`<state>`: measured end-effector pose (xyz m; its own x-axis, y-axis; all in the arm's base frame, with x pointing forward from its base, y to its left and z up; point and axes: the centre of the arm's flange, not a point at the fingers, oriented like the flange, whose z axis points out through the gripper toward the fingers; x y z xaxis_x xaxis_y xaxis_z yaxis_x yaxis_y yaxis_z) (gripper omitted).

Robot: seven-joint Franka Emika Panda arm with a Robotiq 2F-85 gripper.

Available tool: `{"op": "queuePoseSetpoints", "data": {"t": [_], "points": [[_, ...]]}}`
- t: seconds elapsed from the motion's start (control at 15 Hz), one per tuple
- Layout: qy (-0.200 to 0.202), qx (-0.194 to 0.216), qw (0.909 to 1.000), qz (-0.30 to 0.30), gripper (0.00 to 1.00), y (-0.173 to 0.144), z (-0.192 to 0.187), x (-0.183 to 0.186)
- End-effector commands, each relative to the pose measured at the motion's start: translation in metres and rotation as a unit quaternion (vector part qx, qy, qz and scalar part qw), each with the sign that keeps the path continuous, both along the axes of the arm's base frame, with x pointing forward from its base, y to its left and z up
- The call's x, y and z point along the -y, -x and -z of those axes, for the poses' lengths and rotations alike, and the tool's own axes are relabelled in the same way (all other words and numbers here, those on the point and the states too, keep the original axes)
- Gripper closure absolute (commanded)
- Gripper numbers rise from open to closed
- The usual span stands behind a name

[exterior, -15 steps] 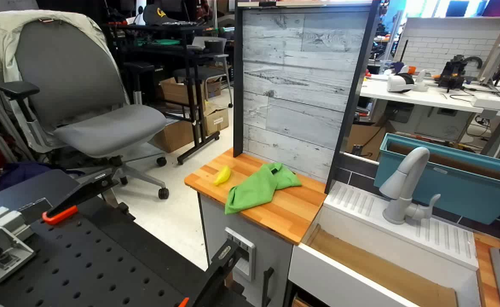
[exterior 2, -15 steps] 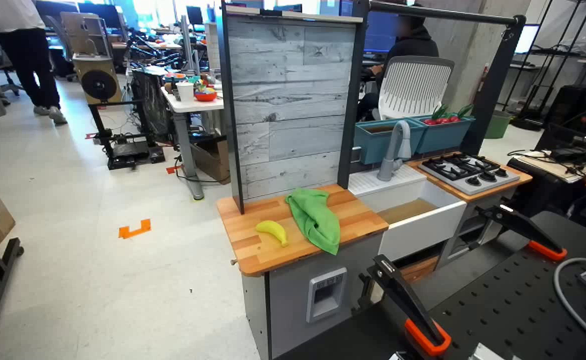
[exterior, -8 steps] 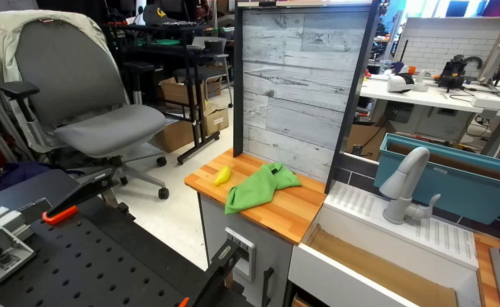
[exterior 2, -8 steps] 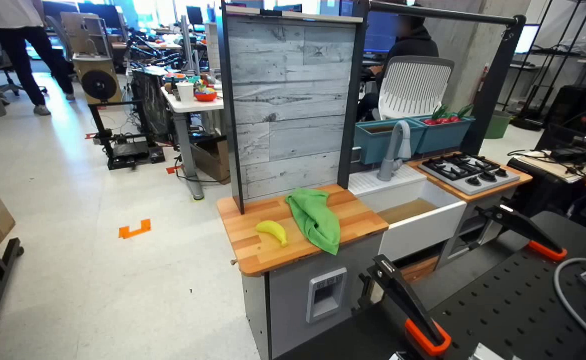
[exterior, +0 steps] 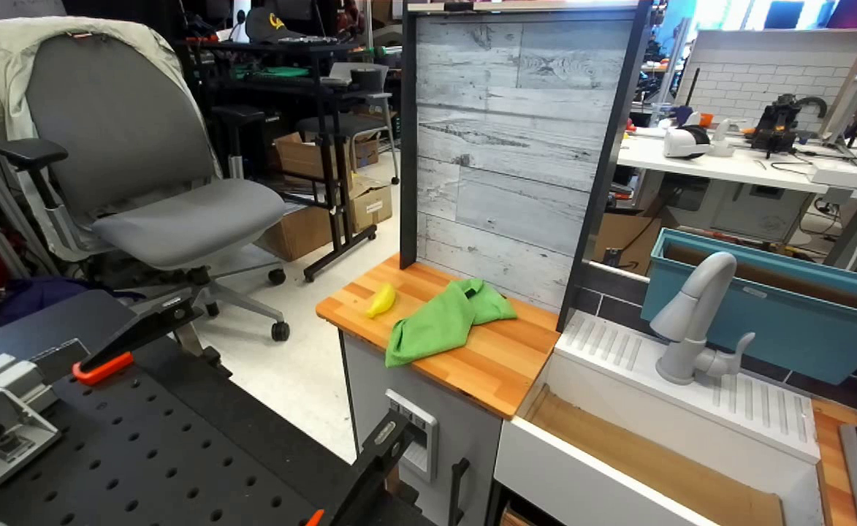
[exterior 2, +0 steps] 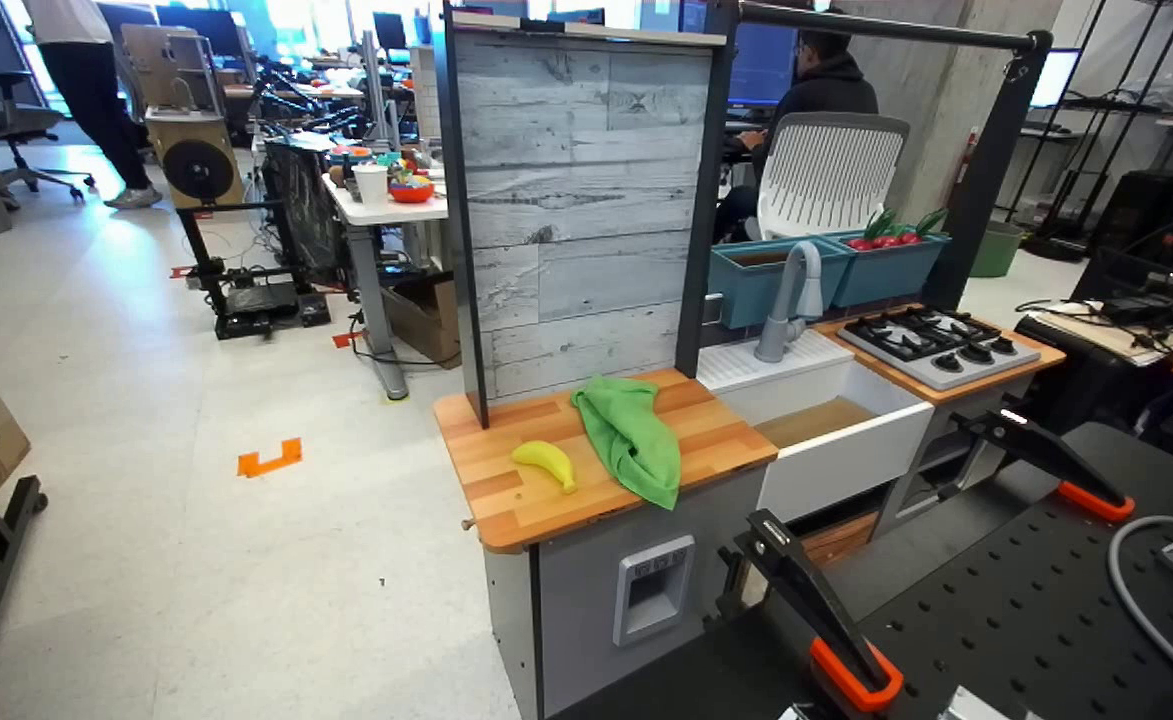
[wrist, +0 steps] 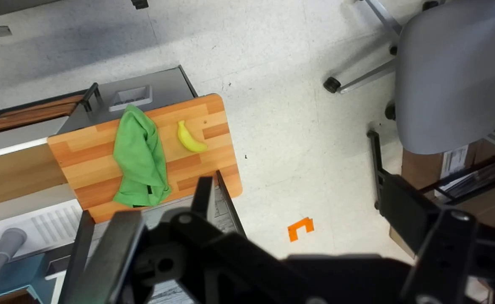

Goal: Move the faucet of the sink slightly to the left.

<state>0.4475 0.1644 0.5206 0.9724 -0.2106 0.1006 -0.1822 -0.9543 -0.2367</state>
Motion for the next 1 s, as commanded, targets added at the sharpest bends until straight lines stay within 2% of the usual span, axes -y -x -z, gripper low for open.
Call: {"op": "queuePoseSetpoints", "data": {"t": [0.0,0.4,0.93], "points": [[0.007,0.028,0.9991,0.030,0.00,-0.013,0.013,0.028],[0.021,0.023,0.9969,0.072,0.00,-0.047,0.041,0.109],[0.072,0.014,0.9879,0.137,0.00,-0.107,0.113,0.235]]}}
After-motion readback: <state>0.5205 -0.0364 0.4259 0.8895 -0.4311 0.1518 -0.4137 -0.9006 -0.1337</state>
